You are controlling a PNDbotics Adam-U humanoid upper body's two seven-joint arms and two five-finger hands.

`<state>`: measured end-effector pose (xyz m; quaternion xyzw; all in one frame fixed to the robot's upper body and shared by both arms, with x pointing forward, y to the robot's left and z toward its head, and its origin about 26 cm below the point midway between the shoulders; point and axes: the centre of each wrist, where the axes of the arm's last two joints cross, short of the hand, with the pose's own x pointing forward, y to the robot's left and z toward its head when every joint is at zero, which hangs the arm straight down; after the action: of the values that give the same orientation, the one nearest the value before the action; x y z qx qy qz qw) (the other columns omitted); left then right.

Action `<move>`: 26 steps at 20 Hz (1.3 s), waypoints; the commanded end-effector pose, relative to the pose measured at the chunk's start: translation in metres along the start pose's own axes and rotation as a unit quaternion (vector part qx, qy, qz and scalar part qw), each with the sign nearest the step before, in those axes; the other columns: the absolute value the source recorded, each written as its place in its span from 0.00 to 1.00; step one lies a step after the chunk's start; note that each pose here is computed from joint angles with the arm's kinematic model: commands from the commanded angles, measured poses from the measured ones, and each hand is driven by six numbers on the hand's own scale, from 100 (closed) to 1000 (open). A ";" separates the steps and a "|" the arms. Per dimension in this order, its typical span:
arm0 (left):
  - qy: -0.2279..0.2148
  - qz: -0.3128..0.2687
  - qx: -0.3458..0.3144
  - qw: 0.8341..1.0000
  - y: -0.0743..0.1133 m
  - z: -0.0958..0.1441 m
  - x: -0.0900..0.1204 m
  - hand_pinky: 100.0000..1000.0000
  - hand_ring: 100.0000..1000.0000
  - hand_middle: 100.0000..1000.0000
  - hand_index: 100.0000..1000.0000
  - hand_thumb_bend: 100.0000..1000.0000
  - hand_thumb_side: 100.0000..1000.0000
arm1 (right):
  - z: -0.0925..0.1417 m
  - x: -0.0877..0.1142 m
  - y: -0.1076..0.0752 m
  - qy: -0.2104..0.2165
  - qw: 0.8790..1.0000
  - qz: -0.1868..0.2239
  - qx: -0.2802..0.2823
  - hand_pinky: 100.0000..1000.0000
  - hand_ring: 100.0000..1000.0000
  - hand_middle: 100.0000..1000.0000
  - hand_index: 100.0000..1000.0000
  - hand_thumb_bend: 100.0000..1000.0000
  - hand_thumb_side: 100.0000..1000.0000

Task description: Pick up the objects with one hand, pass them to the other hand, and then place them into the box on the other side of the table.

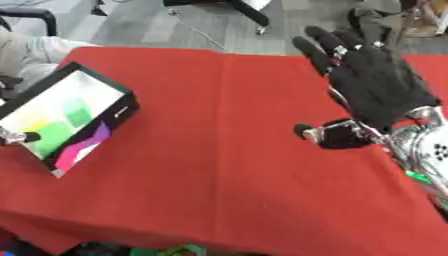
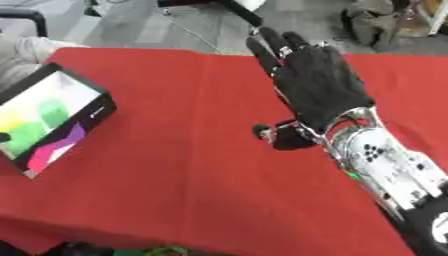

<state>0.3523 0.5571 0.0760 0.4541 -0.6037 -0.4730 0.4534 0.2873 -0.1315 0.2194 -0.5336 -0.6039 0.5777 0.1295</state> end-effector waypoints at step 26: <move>-0.241 0.429 0.403 0.772 0.229 0.092 0.072 0.79 0.73 0.78 0.87 0.35 0.55 | 0.139 -0.195 0.019 0.380 0.876 0.285 0.087 0.69 0.87 0.94 1.00 0.63 0.29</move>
<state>0.2285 0.5470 0.2766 0.1758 -0.9526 -0.0280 0.2466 0.2692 -0.3663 0.2378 -0.8298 -0.2825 0.4114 0.2499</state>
